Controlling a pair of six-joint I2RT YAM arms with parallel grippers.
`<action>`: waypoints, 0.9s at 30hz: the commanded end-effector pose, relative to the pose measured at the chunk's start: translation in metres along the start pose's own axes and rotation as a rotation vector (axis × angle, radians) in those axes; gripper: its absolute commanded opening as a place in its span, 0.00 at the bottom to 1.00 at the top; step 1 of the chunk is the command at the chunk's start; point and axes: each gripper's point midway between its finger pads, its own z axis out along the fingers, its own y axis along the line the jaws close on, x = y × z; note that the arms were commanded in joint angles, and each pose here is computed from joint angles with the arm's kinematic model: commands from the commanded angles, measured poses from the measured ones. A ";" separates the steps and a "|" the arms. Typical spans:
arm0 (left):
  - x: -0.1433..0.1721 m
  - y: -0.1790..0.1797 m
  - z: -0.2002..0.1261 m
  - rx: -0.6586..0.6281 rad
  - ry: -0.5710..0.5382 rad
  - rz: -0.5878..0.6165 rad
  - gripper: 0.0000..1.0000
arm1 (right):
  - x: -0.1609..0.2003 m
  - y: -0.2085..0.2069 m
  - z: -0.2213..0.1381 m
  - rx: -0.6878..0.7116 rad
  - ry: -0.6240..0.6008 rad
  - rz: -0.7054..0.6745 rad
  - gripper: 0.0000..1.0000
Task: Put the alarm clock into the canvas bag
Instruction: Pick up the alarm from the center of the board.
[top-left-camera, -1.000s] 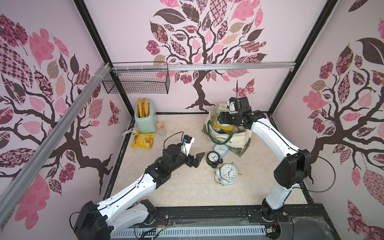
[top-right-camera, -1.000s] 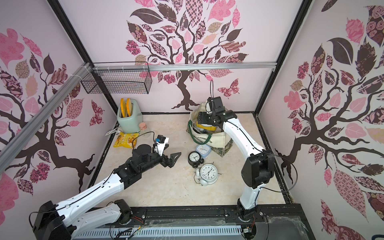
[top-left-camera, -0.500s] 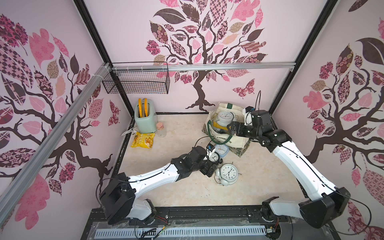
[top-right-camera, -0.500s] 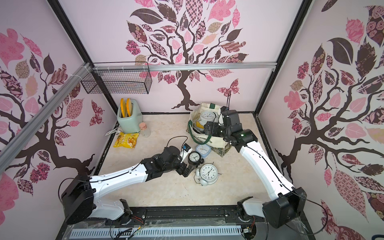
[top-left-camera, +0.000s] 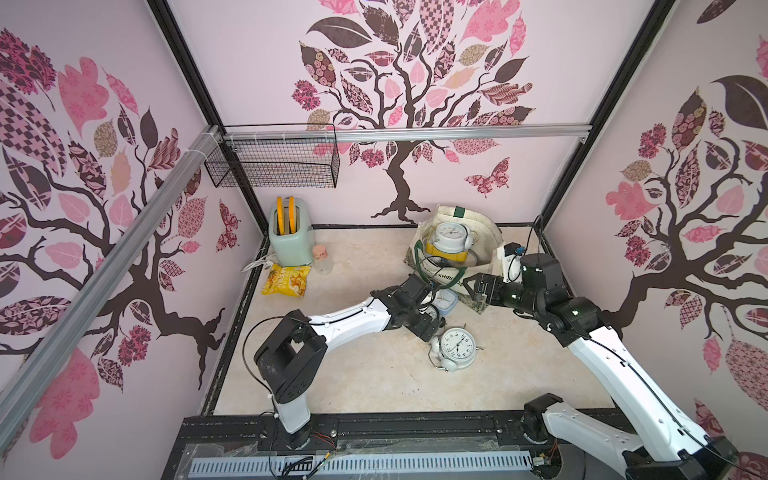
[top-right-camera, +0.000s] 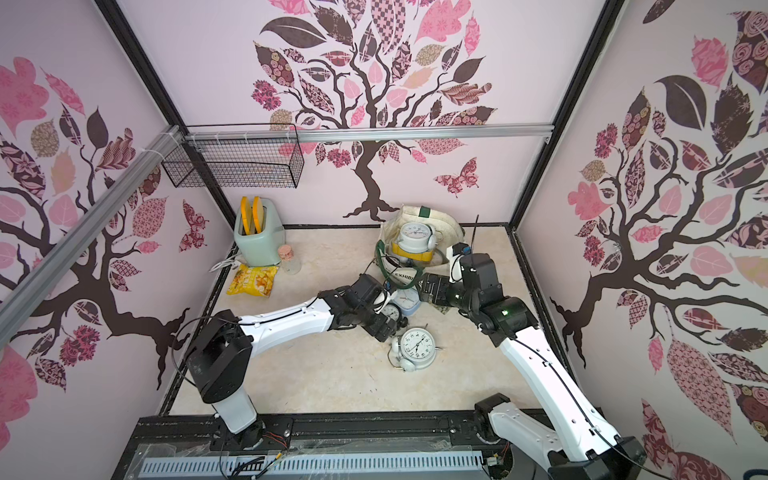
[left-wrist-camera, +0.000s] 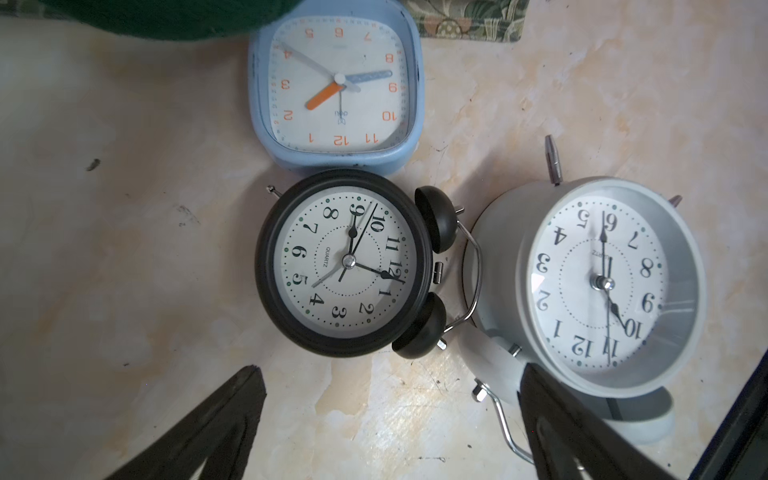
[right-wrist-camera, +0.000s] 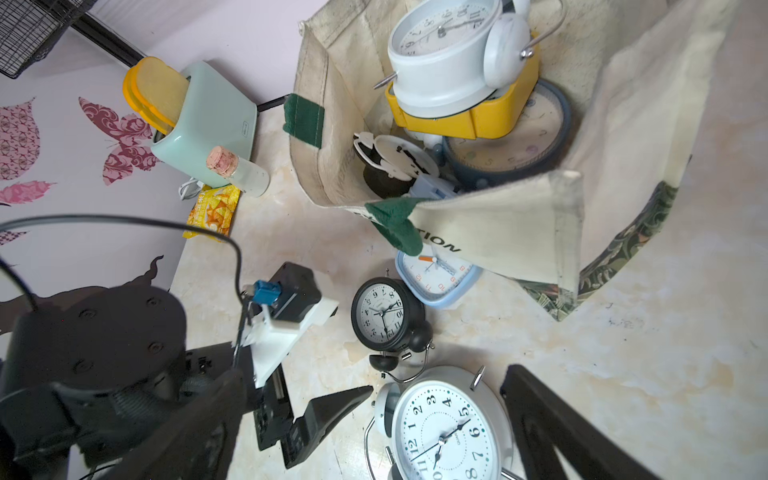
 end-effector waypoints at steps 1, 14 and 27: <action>-0.010 -0.002 0.001 0.026 0.024 -0.001 0.98 | 0.011 0.001 -0.001 -0.020 0.033 0.019 1.00; -0.029 0.018 0.030 -0.070 0.011 -0.030 0.98 | 0.015 0.004 0.003 -0.041 0.055 -0.004 1.00; -0.034 0.031 0.040 -0.120 -0.012 -0.055 0.96 | 0.016 0.004 0.008 -0.050 0.067 -0.007 1.00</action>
